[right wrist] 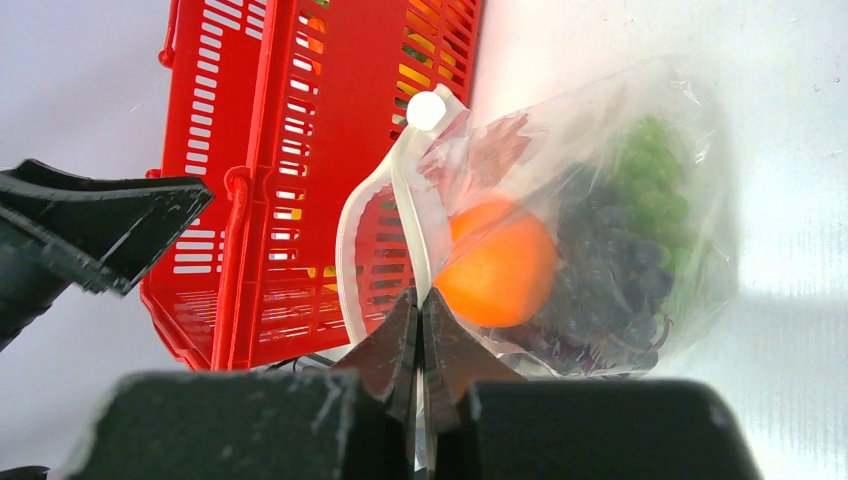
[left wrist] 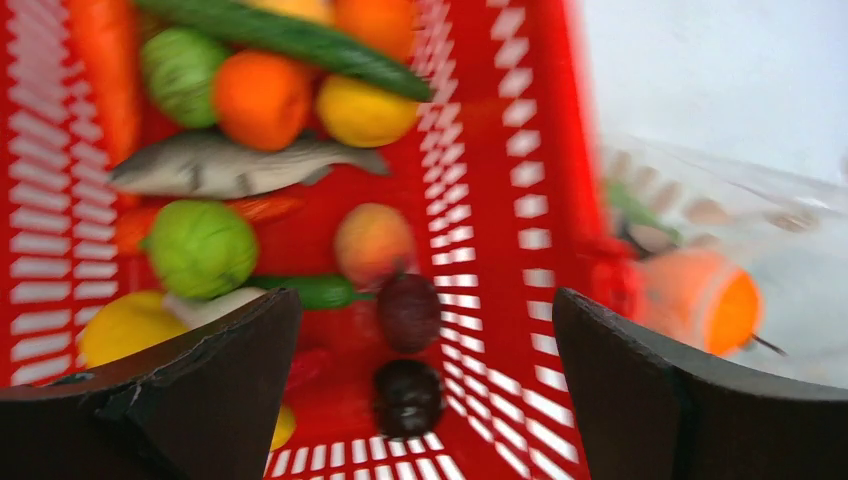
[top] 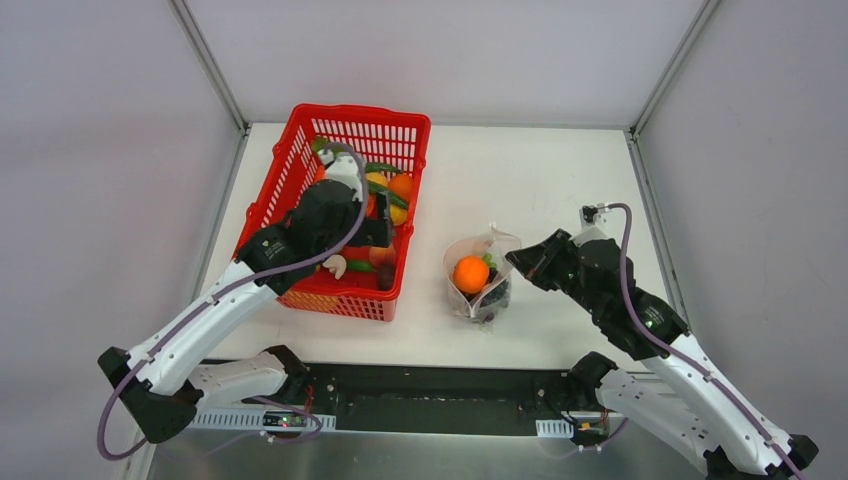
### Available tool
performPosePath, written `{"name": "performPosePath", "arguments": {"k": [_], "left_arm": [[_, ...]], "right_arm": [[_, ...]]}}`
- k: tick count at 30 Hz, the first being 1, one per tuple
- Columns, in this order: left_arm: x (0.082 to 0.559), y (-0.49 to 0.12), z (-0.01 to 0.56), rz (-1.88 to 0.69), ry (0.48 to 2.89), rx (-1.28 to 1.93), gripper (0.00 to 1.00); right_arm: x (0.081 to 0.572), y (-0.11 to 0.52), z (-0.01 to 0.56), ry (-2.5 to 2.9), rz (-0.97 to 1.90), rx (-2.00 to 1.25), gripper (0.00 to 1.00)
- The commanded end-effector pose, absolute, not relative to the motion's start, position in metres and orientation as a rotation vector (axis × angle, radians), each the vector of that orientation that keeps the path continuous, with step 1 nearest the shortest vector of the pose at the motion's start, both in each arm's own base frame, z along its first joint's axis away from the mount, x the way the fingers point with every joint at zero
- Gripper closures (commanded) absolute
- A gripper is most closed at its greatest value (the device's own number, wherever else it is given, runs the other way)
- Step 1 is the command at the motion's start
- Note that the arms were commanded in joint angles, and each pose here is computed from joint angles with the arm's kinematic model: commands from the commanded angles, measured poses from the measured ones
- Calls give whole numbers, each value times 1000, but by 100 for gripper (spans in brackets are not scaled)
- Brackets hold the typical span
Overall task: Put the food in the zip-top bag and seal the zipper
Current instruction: Place the fake fruit in the zipper food storage bag, then pick up the fake vegetable from the bin.
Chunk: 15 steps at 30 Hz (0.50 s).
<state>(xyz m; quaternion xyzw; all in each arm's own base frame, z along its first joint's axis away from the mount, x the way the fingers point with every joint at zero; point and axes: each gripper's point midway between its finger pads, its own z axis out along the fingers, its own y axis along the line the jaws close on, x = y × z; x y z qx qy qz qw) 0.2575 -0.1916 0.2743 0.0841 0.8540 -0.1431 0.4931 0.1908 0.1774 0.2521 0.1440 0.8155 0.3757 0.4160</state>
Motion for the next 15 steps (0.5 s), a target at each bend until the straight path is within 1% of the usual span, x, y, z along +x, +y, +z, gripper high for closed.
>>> {"name": "performPosePath", "arguments": {"k": [1, 6, 13, 15], "left_arm": [[263, -143, 260, -266, 2108, -21, 1], [259, -112, 244, -150, 2167, -102, 1], [259, -87, 233, -73, 2199, -208, 1], [259, -85, 224, -86, 2229, -225, 1]], "right_arm": [[195, 176, 266, 1983, 969, 377, 100], [195, 179, 265, 1985, 989, 386, 100], [192, 192, 276, 1988, 1066, 344, 100], [190, 199, 276, 2006, 1093, 319, 100]]}}
